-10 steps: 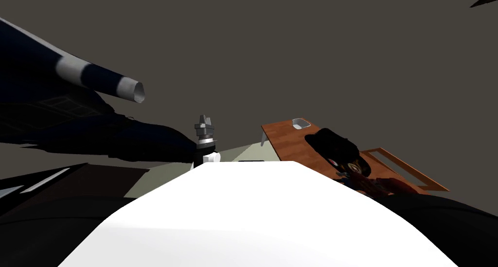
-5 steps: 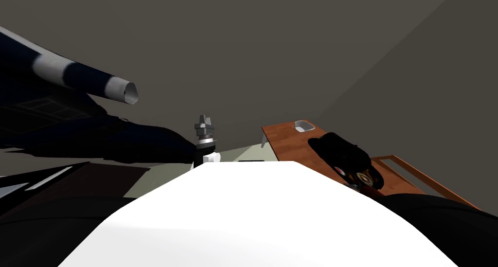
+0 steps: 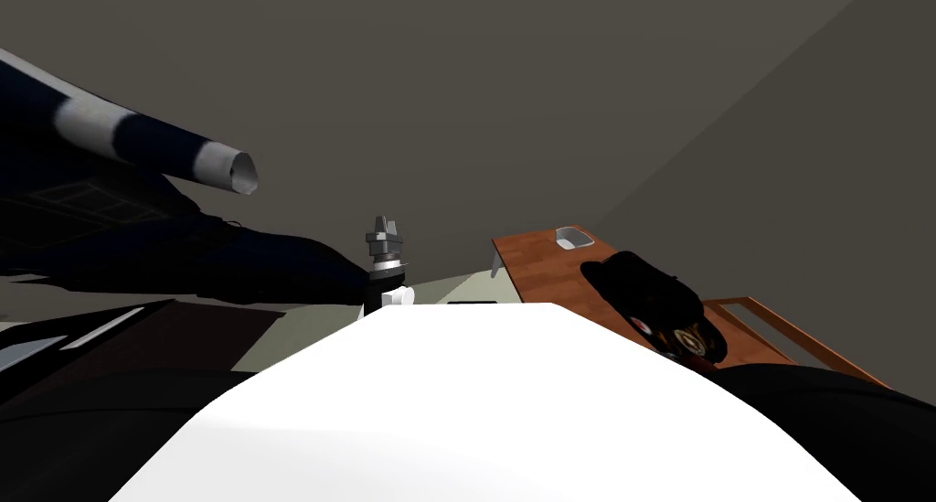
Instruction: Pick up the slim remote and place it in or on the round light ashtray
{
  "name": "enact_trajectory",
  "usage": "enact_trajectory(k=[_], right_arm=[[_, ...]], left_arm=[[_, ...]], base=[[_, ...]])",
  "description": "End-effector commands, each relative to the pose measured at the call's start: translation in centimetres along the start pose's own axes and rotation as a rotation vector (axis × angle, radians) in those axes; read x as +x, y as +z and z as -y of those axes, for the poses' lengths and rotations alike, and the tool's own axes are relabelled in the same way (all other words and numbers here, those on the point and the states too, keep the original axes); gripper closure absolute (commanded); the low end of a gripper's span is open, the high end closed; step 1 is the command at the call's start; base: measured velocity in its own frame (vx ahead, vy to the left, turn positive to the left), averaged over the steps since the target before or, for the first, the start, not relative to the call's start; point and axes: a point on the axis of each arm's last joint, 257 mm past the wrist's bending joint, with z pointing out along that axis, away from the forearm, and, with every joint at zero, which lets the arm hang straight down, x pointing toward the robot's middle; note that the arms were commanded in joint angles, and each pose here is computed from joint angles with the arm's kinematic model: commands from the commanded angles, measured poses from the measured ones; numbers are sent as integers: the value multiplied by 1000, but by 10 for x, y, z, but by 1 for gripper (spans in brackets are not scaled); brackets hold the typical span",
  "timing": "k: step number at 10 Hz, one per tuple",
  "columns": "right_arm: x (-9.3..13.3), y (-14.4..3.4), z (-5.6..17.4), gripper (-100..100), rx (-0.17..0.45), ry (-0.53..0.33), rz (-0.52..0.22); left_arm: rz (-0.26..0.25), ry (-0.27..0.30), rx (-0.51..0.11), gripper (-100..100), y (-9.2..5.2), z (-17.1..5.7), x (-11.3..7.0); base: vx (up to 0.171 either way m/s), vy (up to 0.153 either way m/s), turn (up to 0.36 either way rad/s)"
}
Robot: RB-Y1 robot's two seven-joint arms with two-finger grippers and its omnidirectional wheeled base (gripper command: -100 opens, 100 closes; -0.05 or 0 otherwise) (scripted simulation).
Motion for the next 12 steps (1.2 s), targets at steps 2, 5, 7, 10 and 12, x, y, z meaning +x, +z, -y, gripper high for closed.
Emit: enact_trajectory(k=[2, 5, 7, 10, 12], right_arm=[[0, 1, 0, 100, 1, 0, -2], [0, 1, -1, 100, -1, 2, -1], [0, 1, -1, 0, -1, 1, -1], [6, -12, 0, 100, 1, -8, -5], [46, -38, 2, 100, -2, -30, -80]], left_arm=[[0, 0, 0, 0, 0, 0, 0], [0, 0, 0, 0, 0, 0, 0], [0, 0, 0, 0, 0, 0, 0], [0, 0, 0, 0, 0, 0, 0], [0, 0, 0, 0, 0, 0, 0]], base=[[-4, -10, -2], [0, 0, 0], [0, 0, 0], [9, 24, -43], [-7, 11, -9]])
